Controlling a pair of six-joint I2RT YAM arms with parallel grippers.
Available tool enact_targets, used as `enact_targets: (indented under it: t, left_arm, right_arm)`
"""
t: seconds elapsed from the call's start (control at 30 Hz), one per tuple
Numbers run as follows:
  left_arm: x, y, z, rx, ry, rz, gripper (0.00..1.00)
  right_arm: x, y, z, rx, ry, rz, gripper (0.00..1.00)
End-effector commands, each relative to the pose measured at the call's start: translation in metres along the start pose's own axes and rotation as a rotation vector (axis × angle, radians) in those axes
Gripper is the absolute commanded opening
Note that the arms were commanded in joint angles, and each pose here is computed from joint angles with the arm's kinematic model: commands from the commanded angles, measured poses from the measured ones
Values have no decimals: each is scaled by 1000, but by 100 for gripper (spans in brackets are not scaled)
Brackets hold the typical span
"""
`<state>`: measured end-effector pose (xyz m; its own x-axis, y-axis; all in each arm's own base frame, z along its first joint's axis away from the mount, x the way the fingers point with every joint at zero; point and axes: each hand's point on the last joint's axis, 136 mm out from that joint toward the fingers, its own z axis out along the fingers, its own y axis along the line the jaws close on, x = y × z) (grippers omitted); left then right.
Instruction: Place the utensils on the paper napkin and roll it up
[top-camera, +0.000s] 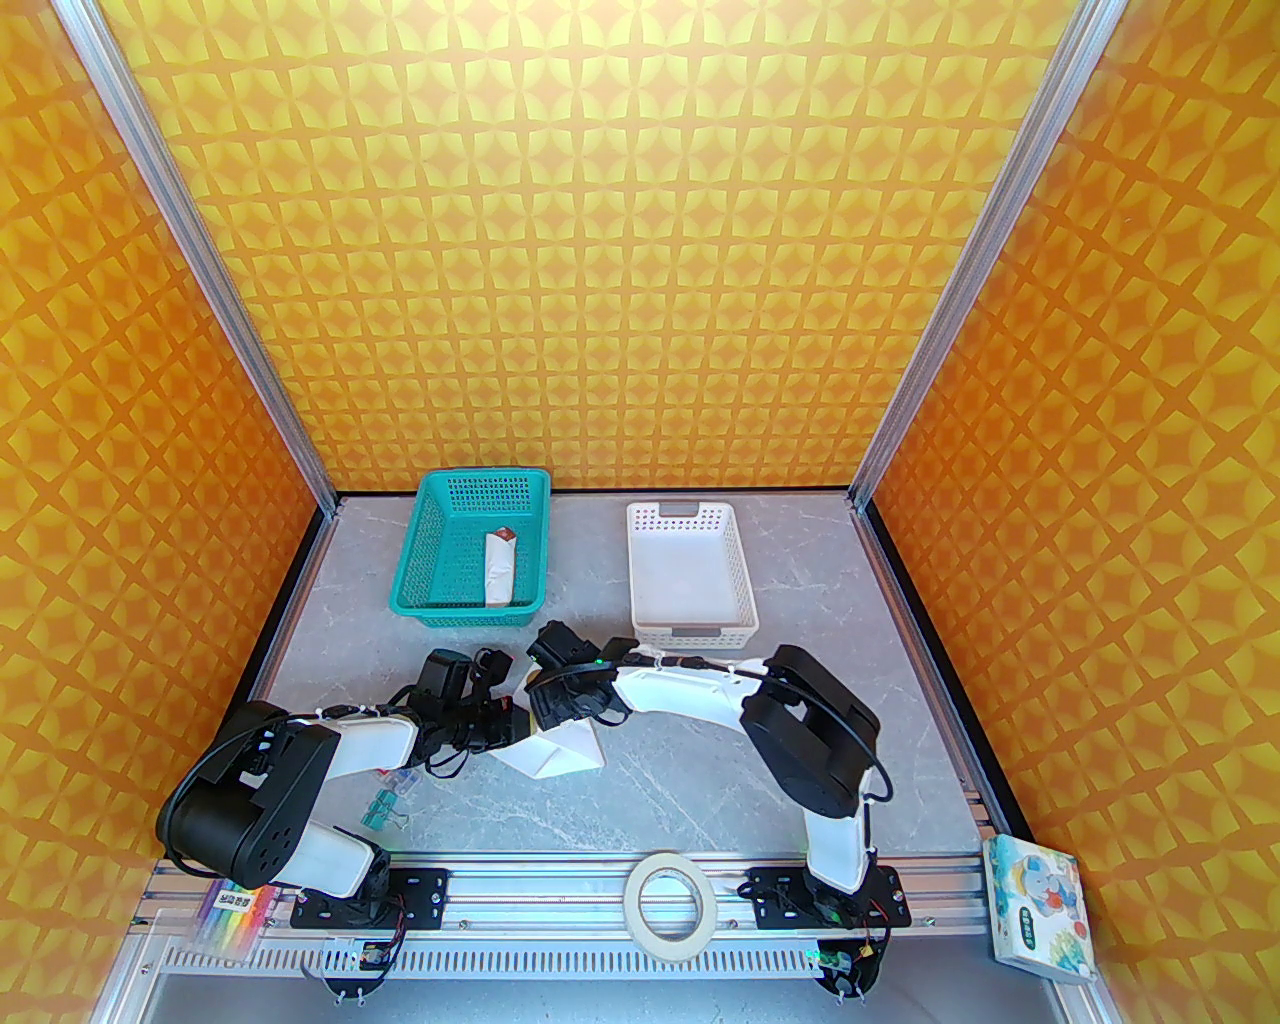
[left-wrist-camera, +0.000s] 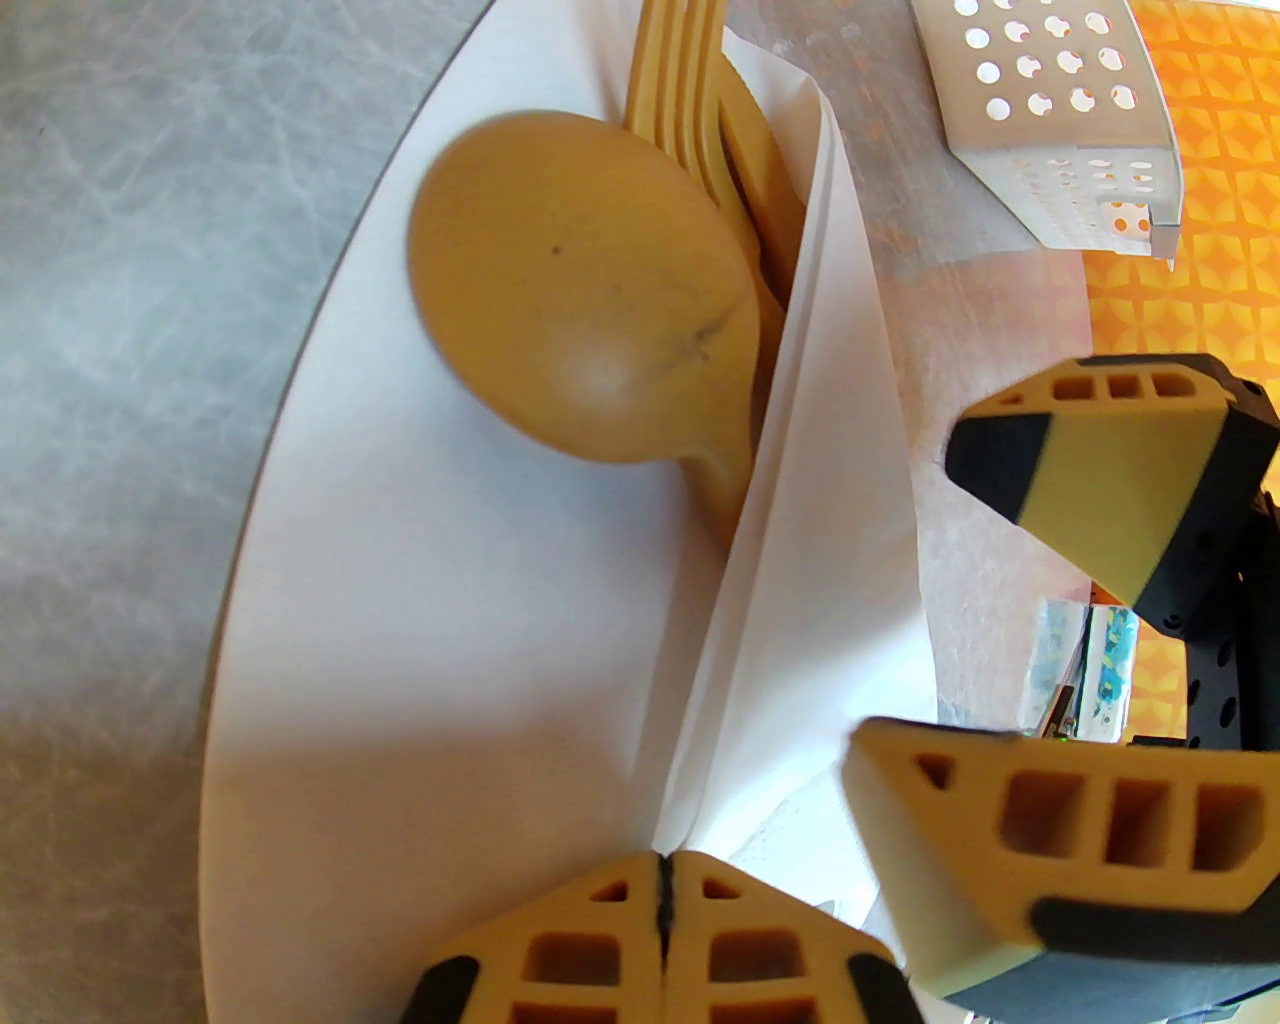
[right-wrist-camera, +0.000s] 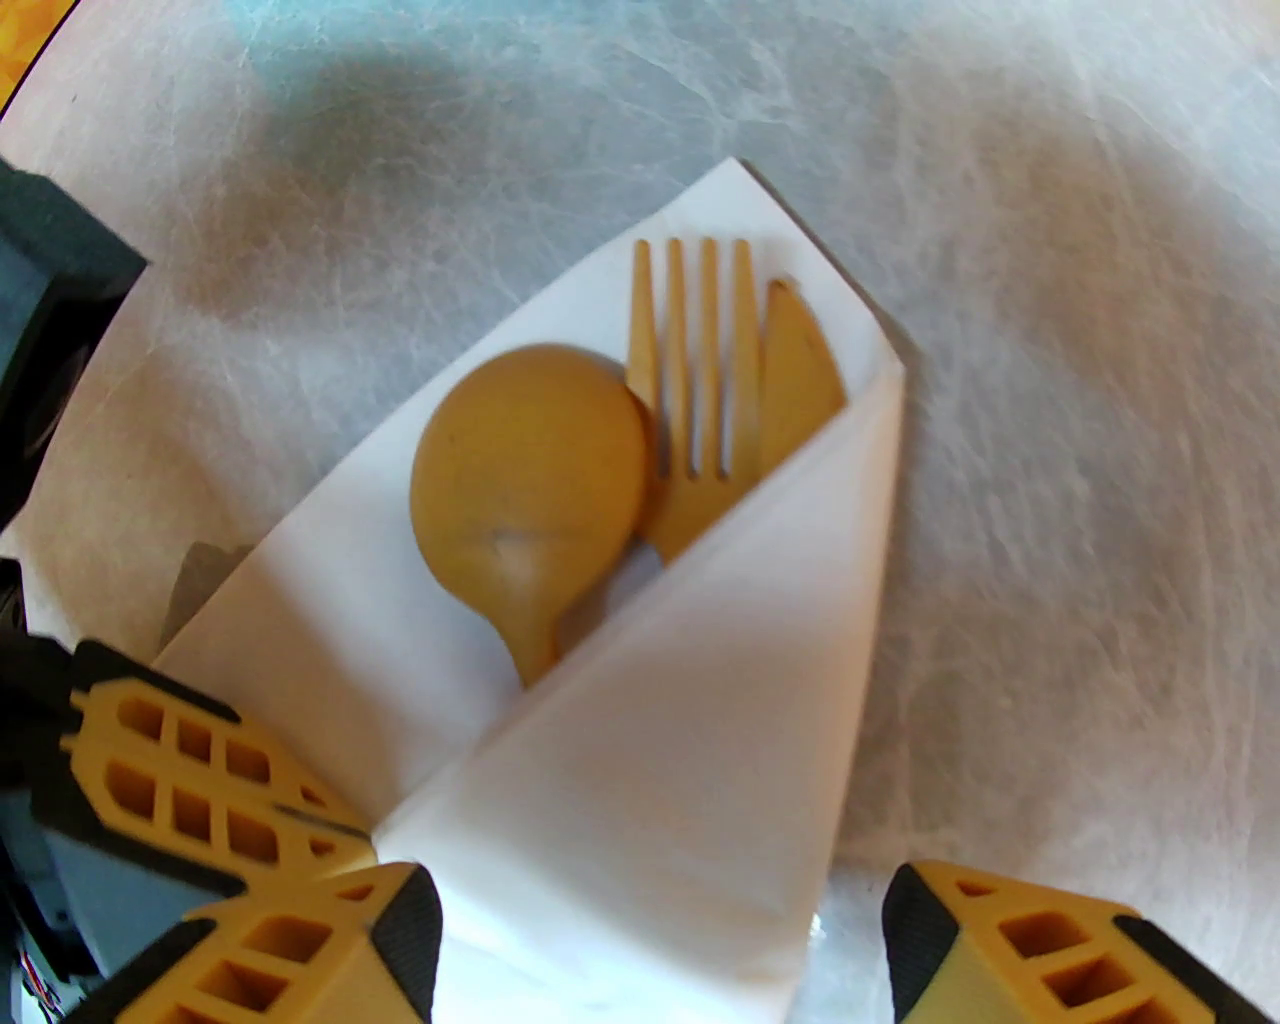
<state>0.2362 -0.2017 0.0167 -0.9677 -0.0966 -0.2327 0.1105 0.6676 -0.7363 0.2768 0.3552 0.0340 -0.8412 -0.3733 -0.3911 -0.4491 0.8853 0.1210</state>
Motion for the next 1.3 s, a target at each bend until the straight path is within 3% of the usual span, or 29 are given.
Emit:
enact_targets:
  t: [0.0,0.33,0.9,1.27]
  left_arm:
    - [28,33,1,-124,77,-87,0]
    - [28,34,1,-131,79,-94,0]
    - [29,36,1,-144,78,-102,0]
    - [29,37,1,-147,78,-104,0]
  right_arm:
    - [-5,-4,9,23,0,-19,78]
    - [7,-20,23,110,52,-47,76]
    - [15,-63,15,207,59,-24,72]
    - [11,-62,9,181,43,-17,64]
